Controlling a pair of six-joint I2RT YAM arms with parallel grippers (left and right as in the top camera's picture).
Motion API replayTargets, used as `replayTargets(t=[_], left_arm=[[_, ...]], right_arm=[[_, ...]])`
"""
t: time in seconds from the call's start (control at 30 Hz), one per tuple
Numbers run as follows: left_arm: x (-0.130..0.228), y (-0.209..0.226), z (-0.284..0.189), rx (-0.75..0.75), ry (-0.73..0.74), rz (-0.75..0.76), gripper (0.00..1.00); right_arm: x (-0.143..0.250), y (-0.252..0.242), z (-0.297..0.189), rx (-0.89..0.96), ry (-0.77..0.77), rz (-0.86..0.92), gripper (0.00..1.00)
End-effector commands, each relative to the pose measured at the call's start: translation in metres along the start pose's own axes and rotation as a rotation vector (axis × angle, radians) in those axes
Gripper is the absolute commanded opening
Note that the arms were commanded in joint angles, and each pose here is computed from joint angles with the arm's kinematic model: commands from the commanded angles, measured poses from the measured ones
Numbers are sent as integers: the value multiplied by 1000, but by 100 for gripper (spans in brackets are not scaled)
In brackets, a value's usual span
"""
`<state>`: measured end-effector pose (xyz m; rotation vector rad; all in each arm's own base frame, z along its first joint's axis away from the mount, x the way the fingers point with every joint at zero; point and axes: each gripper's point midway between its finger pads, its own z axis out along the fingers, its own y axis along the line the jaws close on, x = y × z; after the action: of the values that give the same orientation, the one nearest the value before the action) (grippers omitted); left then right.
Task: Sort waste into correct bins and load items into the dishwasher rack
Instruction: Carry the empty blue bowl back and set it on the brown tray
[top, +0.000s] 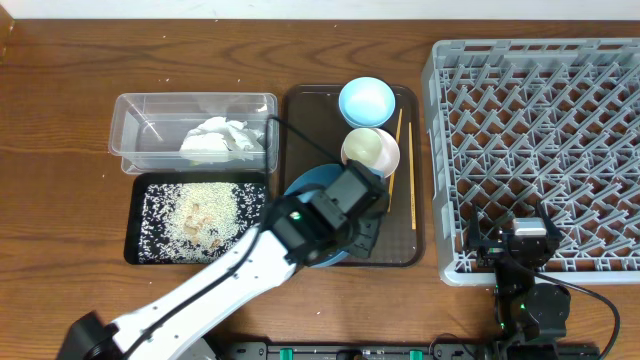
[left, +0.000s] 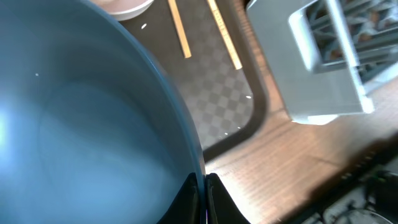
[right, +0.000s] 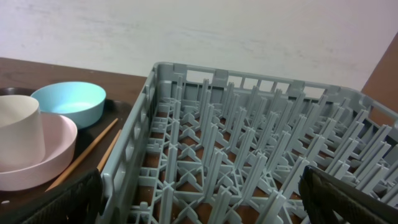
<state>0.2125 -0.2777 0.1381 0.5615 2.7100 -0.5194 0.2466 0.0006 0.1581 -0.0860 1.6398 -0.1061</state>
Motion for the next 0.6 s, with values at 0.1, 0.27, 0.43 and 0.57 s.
replayTargets(t=[0.1,0.27,0.43,0.57], left_arm=[[-5,3,21,-68,5,11,6],[-4,3,30,-73,17,11,6],[-4,3,30,-74,18,11,28],[-5,2,28,-68,15,7,34]], right_arm=[[2,-3,0,13,6,-3,99],[2,-3,0,14,6,-3,99],[2,-3,0,13,6,-3,99],[2,-3,0,13,6,-3,99]])
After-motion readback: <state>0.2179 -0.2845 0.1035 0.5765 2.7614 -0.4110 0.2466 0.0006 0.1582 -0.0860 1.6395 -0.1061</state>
